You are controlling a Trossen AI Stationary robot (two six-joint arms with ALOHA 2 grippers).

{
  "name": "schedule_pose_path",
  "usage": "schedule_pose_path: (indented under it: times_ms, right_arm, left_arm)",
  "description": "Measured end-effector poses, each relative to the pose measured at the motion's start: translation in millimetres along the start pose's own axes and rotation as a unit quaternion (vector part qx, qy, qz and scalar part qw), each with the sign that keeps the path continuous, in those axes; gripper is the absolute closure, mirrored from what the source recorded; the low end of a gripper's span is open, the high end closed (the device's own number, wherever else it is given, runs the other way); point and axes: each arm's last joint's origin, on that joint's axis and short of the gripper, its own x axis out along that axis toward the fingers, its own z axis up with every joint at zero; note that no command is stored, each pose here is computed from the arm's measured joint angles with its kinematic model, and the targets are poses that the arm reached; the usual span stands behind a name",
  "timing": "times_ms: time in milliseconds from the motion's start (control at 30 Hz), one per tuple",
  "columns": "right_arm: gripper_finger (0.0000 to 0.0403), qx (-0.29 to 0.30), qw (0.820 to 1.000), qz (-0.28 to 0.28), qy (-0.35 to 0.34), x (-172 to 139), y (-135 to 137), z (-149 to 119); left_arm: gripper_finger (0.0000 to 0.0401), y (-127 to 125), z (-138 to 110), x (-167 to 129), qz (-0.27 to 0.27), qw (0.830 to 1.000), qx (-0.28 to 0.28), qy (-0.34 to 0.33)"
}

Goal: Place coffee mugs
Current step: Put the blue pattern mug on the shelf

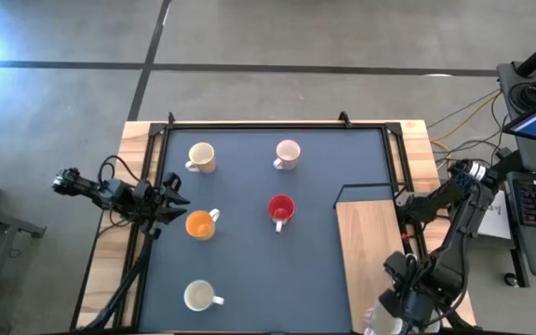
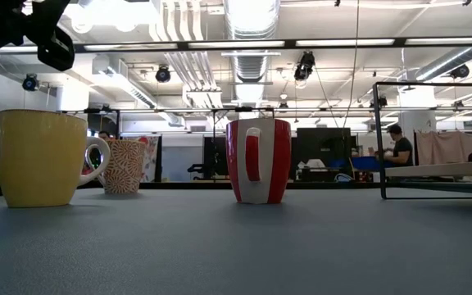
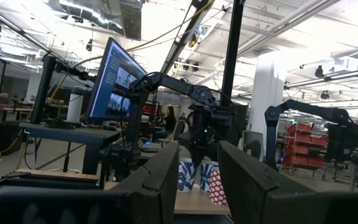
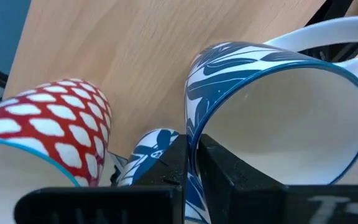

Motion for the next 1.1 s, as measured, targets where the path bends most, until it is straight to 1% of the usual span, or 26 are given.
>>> schedule_pose_path:
  times_ms: [467, 800, 900, 1100]
  right_arm:
    - [0.0380, -0.030, 0.999, 0.022, 0.016, -0.7, 4.4, -2.8]
    - [0.0380, -0.031, 0.999, 0.022, 0.014, 0.1, 4.4, -2.5]
    - [0.0380, -0.045, 0.999, 0.023, 0.015, 0.2, 4.7, -2.6]
    - [0.0378, -0.049, 0.998, 0.028, 0.016, 0.2, 5.5, -3.0]
  left_arm:
    - [0.0306, 0.0, 0.0, 0.0, 0.000, 1.000, 0.000, 0.000]
    - [0.0306, 0.0, 0.0, 0.0, 0.000, 1.000, 0.000, 0.000]
    - [0.0306, 0.0, 0.0, 0.0, 0.000, 1.000, 0.000, 0.000]
    - [0.0306, 0.0, 0.0, 0.0, 0.000, 1.000, 0.000, 0.000]
